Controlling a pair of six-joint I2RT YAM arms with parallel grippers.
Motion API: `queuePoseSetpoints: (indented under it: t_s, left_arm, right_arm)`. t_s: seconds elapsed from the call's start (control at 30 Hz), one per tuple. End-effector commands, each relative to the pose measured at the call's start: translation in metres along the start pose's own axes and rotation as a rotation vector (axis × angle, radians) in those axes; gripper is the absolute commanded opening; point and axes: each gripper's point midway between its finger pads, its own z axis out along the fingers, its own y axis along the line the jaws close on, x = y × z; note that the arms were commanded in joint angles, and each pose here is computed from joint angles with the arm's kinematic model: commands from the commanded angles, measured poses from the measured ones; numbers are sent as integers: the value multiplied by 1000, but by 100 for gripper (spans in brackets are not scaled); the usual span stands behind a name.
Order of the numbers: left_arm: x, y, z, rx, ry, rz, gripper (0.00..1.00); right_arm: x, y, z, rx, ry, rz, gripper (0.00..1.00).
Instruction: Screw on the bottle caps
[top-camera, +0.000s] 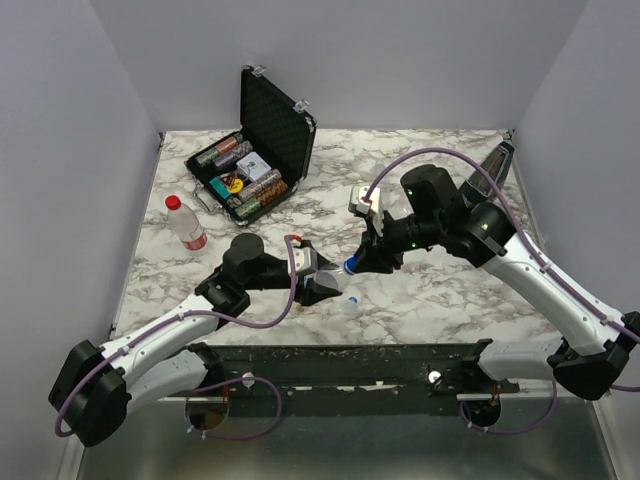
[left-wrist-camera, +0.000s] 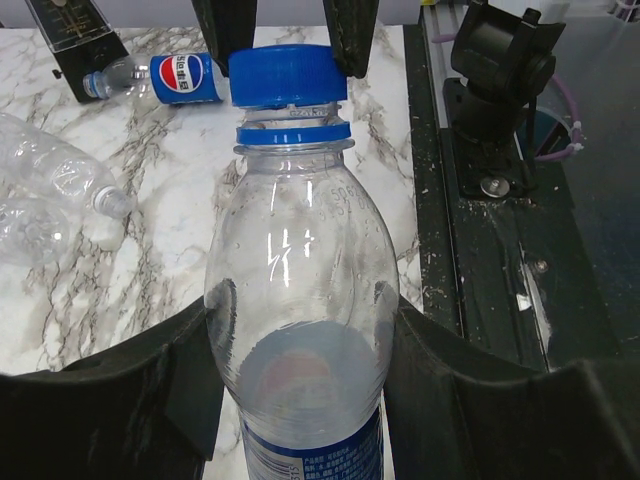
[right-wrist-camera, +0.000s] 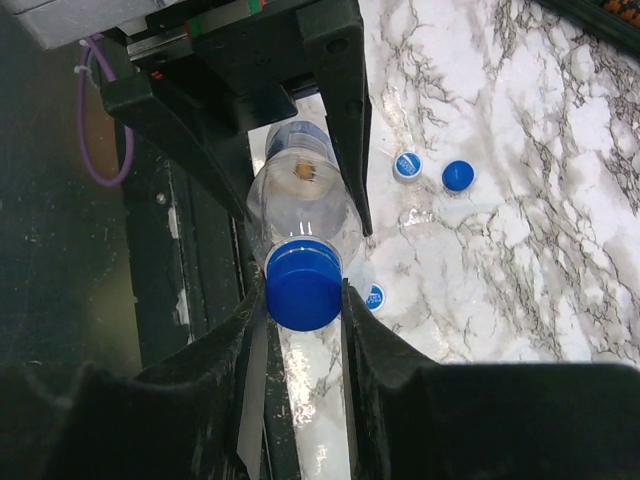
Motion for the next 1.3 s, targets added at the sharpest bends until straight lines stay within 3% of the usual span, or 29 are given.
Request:
queuePoseSetpoints:
  t_s: [0.0, 0.17, 0.93, 1.27]
  left_arm:
    - [-52, 1, 1, -9, -191, 107, 0]
    - [-58, 4, -1, -43, -235, 131, 0]
    - [-53, 10, -6, -107, -192, 216, 0]
    - [-66, 22, -16, -224, -266, 230, 0]
  right_arm:
    - [4, 4, 10, -9, -7, 31, 27]
    - [2, -2, 10, 38, -28, 68, 27]
    - [-1, -5, 20, 14, 40, 170, 27]
    - [-7, -15, 28, 59, 11, 241, 27]
